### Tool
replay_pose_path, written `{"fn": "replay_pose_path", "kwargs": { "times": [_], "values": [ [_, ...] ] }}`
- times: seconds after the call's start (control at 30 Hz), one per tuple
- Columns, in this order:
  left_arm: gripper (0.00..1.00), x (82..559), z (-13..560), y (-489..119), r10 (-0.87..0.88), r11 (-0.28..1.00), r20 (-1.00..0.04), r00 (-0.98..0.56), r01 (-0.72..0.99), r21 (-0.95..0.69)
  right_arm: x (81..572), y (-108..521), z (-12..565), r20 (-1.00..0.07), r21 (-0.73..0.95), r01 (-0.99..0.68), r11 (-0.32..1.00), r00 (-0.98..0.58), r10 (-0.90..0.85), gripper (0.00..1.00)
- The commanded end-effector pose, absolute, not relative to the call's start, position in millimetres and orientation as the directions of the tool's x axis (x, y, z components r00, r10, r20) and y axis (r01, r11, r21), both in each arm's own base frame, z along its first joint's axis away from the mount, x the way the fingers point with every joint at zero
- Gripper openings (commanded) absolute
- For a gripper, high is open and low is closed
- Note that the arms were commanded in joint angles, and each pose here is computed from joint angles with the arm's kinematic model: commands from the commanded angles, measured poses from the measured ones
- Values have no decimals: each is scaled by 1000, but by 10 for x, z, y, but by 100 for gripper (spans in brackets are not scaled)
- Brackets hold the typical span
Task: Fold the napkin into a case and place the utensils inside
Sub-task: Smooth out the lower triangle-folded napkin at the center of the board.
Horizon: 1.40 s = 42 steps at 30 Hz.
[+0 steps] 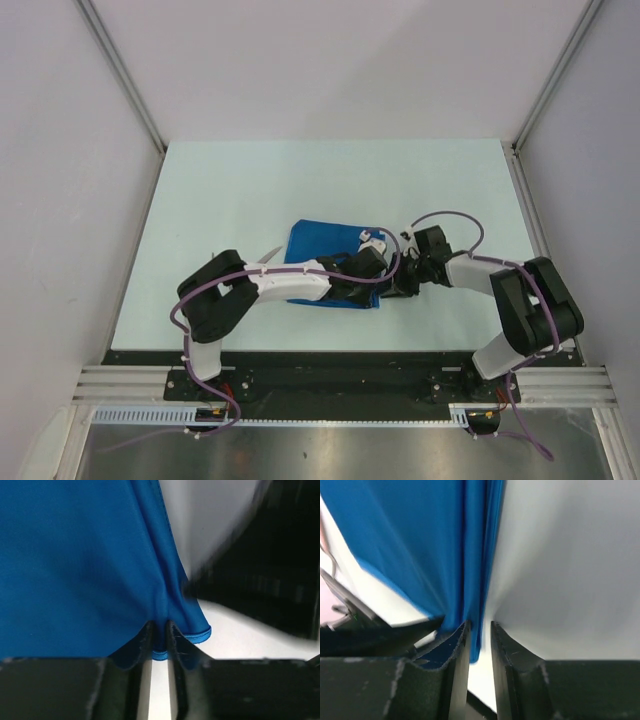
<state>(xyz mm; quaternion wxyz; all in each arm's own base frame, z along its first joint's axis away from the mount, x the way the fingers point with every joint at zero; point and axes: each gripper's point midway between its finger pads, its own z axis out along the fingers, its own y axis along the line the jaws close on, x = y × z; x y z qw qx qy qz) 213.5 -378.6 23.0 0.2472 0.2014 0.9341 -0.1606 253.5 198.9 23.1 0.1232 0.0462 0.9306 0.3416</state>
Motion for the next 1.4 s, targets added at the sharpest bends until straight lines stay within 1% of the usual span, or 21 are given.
{"fn": "replay_pose_path", "kwargs": {
  "times": [0.0, 0.07, 0.17, 0.27, 0.47, 0.57, 0.63, 0.7, 0.77, 0.8, 0.83, 0.9, 0.93, 1.0, 1.03, 1.07, 1.13, 1.2, 1.23, 1.3, 1.37],
  "values": [
    [16, 2170, 452, -3931, 273, 854, -557, -784, 464, -234, 2334, 2139, 301, -232, 688, -48, 724, -960, 157, 27],
    [10, 2154, 451, -3934, 274, 854, -549, -790, 462, -239, 2270, 2148, 271, -225, 689, -42, 724, -961, 159, 26],
    [7, 2137, 473, -3960, 274, 850, -545, -792, 465, -249, 2225, 2167, 229, -226, 708, -42, 705, -959, 170, 25],
    [3, 2123, 479, -3970, 275, 848, -538, -797, 465, -255, 2176, 2194, 198, -208, 721, -33, 692, -963, 172, 17],
    [2, 2042, 554, -4087, 280, 825, -522, -806, 480, -298, 2010, 2247, 105, -170, 738, -6, 675, -970, 177, 5],
    [2, 1996, 518, -4125, 283, 823, -502, -817, 476, -311, 1994, 2241, 89, -168, 748, -2, 663, -968, 188, 5],
    [2, 1969, 471, -4127, 288, 823, -488, -824, 474, -313, 2005, 2194, 101, -167, 746, 9, 666, -965, 200, 8],
    [4, 1962, 431, -4104, 290, 829, -481, -827, 469, -306, 2035, 2067, 93, -162, 729, 37, 683, -961, 225, 19],
    [8, 1969, 437, -4069, 289, 834, -485, -825, 466, -296, 2128, 1984, 189, -193, 726, 31, 687, -950, 246, 31],
    [10, 1966, 435, -4052, 290, 835, -486, -824, 467, -292, 2147, 1876, 185, -180, 712, 65, 699, -946, 271, 33],
    [17, 1968, 440, -4035, 294, 836, -489, -821, 469, -286, 2198, 1816, 225, -207, 703, 53, 709, -939, 276, 35],
    [24, 1961, 469, -4022, 293, 834, -494, -819, 471, -286, 2303, 1662, 272, -212, 686, 91, 722, -924, 318, 41],
    [33, 1963, 486, -4031, 292, 831, -500, -815, 475, -290, 2366, 1604, 287, -229, 676, 94, 730, -916, 330, 43],
    [39, 1948, 501, -4029, 291, 829, -498, -817, 475, -294, 2562, 1561, 400, -264, 684, 83, 725, -898, 353, 49],
    [43, 1949, 503, -4033, 289, 829, -499, -817, 474, -296, 2654, 1531, 424, -276, 686, 83, 723, -889, 365, 51],
    [45, 1947, 516, -4036, 287, 828, -500, -817, 474, -299, 2737, 1525, 422, -274, 685, 89, 723, -888, 369, 53],
    [48, 1943, 510, -4043, 288, 827, -501, -816, 475, -300, 3023, 1538, 554, -318, 686, 65, 725, -869, 378, 54],
    [48, 1957, 485, -4037, 292, 830, -502, -814, 476, -289, 3204, 1560, 498, -305, 689, 80, 721, -870, 388, 54],
    [49, 1964, 430, -4021, 298, 838, -494, -817, 472, -275, 3415, 1590, 632, -337, 697, 56, 715, -855, 395, 54],
    [51, 1982, 389, -4007, 301, 847, -492, -816, 467, -255, 3557, 1625, 513, -302, 693, 84, 716, -869, 393, 54],
    [54, 1994, 314, -3974, 307, 857, -489, -817, 461, -232, 3768, 1667, 549, -307, 697, 81, 713, -864, 399, 54]
  ]
}}
